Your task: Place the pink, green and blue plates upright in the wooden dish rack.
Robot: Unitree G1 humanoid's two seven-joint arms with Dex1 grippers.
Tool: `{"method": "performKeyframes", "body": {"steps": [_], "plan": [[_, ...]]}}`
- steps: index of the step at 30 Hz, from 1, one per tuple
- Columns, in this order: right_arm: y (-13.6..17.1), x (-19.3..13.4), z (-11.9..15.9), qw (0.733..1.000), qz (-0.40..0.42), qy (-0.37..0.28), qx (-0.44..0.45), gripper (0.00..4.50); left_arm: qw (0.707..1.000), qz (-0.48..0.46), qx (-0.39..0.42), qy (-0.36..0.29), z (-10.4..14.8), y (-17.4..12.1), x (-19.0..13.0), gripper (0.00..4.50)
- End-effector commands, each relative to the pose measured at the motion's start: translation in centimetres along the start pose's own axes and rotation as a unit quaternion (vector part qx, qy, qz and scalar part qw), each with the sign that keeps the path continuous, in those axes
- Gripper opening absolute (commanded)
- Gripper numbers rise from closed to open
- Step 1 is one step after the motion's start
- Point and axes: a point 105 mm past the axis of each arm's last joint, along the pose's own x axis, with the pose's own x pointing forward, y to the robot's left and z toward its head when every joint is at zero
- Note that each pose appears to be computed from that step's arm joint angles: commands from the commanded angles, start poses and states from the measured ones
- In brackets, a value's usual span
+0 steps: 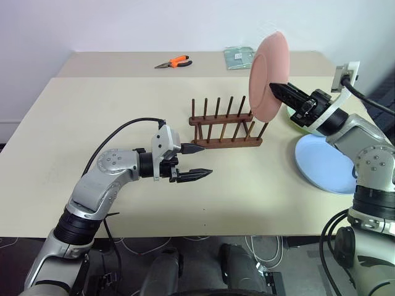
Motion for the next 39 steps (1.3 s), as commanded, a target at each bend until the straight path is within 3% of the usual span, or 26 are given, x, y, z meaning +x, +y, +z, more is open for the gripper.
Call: {"method": "performKeyframes", "body": {"steps": [1, 3, 9, 12, 18, 23, 25, 27, 28, 30, 33, 35, 37, 39], "plan": [[-0.3, 0.0, 0.6, 1.0, 0.014, -0.009, 0.013, 0.35, 1.0, -0.006, 0.013, -0.004, -0.1, -0.3, 0.1, 3.4], [-0.4, 0.1, 0.4, 1.0, 0.015, -0.009, 0.022, 1.07, 1.0, -0.005, 0.012, -0.003, -0.4, -0.5, 0.2, 3.4], [0.5, 0.3, 1.4, 0.999, 0.003, -0.03, -0.019, 4.03, 1.0, -0.004, 0.004, 0.002, -1.8, -1.3, 0.2, 3.4], [0.1, -0.6, 2.6, 0.996, -0.032, -0.047, -0.063, 4.03, 1.0, -0.004, 0.003, 0.003, -2.1, -1.5, 0.2, 3.4], [-1.7, -5.3, 8.2, 0.97, -0.138, -0.089, -0.176, 4.28, 1.0, 0.012, 0.008, 0.006, -2.4, -1.1, 0.0, 3.4], [-4.6, -7.3, 6.1, 0.926, -0.213, 0.045, -0.308, 4.28, 1.0, 0.016, 0.01, 0.004, -2.2, -0.7, 0.2, 3.4], [-6.9, -8.3, 3.9, 0.88, -0.241, 0.142, -0.384, 4.28, 1.0, 0.013, 0.013, 0.003, -2.0, -0.7, 0.5, 3.4], [-10.0, -10.0, 1.1, 0.789, -0.253, 0.272, -0.489, 4.28, 1.0, 0.009, 0.017, 0.003, -1.8, -0.7, 0.7, 3.4], [-11.1, -10.7, 0.1, 0.751, -0.248, 0.313, -0.525, 4.28, 1.0, 0.008, 0.017, 0.004, -1.8, -0.7, 0.8, 3.4], [-12.6, -11.3, -0.9, 0.708, -0.236, 0.353, -0.564, 4.28, 1.0, 0.007, 0.018, 0.004, -1.7, -0.7, 1.0, 3.4], [-14.3, -11.6, -2.0, 0.661, -0.218, 0.387, -0.605, 4.28, 1.0, 0.006, 0.019, 0.005, -1.5, -0.8, 1.0, 3.4], [-15.3, -11.7, -2.5, 0.642, -0.213, 0.402, -0.617, 4.28, 1.0, 0.006, 0.019, 0.005, -1.4, -0.8, 1.0, 3.4], [-15.9, -11.6, -2.8, 0.632, -0.21, 0.409, -0.624, 3.73, 1.0, 0.006, 0.019, 0.006, -1.3, -0.9, 1.0, 3.4], [-16.2, -11.3, -2.7, 0.631, -0.212, 0.405, -0.627, 2.91, 1.0, 0.007, 0.019, 0.006, -1.3, -0.9, 1.0, 3.4]]}}
